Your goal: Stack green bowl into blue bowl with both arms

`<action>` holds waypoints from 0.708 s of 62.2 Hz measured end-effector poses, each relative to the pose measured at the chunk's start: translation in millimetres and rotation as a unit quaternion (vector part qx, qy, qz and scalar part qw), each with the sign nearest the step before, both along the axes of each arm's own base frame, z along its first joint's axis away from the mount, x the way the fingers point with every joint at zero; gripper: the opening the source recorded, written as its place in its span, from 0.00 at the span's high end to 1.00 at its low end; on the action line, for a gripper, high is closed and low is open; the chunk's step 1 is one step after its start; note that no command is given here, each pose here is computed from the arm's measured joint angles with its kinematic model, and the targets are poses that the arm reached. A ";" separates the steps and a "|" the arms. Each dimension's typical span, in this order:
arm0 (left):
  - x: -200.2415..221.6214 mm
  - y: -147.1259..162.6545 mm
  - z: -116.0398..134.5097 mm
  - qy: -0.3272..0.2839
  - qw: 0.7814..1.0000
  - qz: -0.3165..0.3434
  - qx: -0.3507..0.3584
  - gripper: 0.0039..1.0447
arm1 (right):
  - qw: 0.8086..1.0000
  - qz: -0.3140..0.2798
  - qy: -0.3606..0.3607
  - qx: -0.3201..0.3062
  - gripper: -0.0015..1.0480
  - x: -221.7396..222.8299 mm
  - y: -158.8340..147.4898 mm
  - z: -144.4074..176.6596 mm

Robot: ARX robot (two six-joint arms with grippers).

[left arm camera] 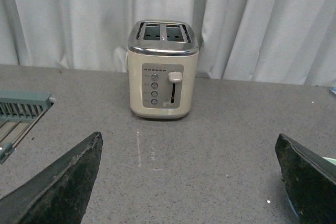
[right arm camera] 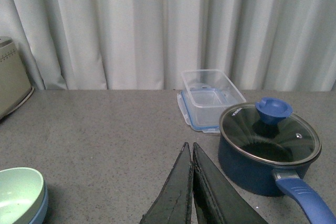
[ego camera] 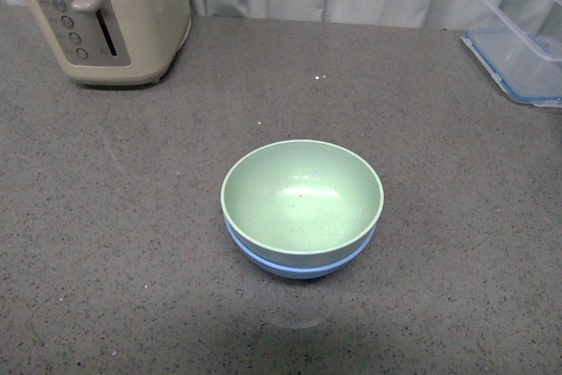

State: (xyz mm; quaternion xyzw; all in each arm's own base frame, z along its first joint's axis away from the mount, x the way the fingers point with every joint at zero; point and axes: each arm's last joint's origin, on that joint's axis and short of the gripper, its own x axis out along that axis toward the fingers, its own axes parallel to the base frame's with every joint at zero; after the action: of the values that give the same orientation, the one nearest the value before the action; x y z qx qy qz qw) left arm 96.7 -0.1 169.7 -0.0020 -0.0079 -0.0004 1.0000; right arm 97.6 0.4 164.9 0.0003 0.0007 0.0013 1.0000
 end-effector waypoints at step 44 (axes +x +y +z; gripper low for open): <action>0.0 0.0 0.0 0.000 1.000 0.000 0.000 0.06 | 1.000 0.000 0.000 0.000 0.09 0.0 -0.1 0.0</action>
State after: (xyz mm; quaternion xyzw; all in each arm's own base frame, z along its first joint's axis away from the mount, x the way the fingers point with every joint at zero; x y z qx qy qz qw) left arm 96.7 -0.1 169.7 -0.0020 -0.0079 -0.0004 1.0000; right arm 97.6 0.3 164.9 0.0003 0.0007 0.0010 1.0000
